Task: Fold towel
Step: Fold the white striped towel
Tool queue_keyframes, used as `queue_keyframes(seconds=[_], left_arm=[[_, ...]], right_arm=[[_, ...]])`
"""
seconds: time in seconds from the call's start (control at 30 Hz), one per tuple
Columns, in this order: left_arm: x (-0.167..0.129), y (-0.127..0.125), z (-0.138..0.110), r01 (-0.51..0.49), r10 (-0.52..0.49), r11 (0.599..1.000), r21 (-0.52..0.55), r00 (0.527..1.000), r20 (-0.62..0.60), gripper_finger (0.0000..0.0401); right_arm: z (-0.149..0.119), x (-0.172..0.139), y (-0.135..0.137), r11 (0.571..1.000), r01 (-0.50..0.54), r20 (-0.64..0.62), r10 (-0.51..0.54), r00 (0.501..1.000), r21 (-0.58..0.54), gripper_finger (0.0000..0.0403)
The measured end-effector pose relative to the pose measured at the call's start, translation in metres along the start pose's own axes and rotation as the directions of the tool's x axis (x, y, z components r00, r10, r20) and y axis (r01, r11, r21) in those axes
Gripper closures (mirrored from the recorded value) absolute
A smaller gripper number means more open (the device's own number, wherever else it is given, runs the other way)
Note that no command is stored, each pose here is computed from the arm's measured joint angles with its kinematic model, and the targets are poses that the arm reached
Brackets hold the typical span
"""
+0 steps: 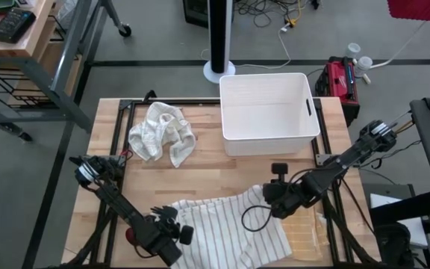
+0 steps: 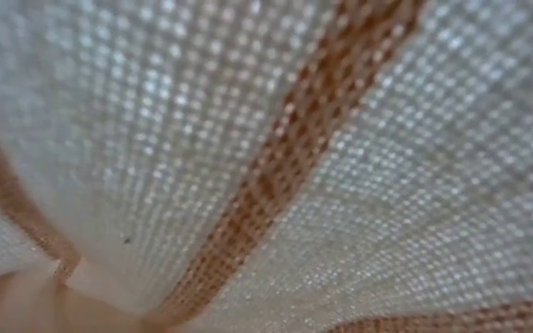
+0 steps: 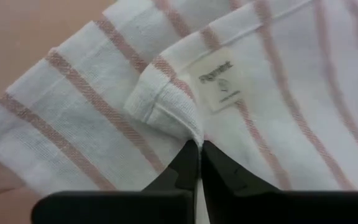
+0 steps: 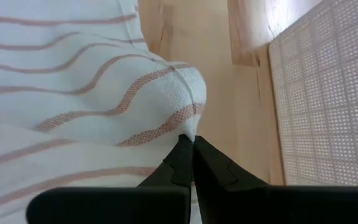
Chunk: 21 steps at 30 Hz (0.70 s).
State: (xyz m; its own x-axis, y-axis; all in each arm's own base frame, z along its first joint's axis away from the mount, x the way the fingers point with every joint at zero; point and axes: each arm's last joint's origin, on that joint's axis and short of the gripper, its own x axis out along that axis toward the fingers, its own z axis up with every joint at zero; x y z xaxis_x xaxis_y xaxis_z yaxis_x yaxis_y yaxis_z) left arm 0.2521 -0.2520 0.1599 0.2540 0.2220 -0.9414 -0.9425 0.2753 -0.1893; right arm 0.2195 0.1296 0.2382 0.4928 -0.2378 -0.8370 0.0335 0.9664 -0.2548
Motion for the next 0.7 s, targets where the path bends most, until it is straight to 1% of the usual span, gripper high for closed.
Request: queue_keyframes(seconds=[0.13, 0.27, 0.4, 0.53, 0.7], left_arm=[[-0.024, -0.004, -0.001, -0.020, 0.019, 0.999, 0.028, 0.999, 0.030, 0.0400], [-0.053, -0.004, 0.000, -0.072, 0.070, 0.997, 0.033, 0.995, 0.065, 0.0400], [-0.075, -0.005, 0.002, -0.135, 0.134, 0.990, 0.027, 0.990, 0.034, 0.0401], [-0.087, -0.003, 0.005, -0.198, 0.198, 0.980, 0.032, 0.980, 0.006, 0.0401], [-0.088, 0.004, 0.010, -0.278, 0.275, 0.959, 0.053, 0.960, 0.054, 0.0401]], right_arm=[[0.000, -0.008, -0.003, 1.000, -0.015, 0.025, 0.014, 1.000, 0.017, 0.0403], [0.000, -0.013, -0.006, 0.999, -0.025, 0.044, 0.023, 0.999, 0.029, 0.0403], [0.000, -0.014, -0.007, 0.999, -0.021, 0.052, 0.019, 0.998, 0.032, 0.0403], [0.001, -0.014, -0.008, 0.999, 0.010, 0.072, -0.013, 0.997, 0.035, 0.0403], [0.003, -0.013, -0.013, 0.996, 0.084, 0.099, -0.086, 0.991, 0.018, 0.0403]])
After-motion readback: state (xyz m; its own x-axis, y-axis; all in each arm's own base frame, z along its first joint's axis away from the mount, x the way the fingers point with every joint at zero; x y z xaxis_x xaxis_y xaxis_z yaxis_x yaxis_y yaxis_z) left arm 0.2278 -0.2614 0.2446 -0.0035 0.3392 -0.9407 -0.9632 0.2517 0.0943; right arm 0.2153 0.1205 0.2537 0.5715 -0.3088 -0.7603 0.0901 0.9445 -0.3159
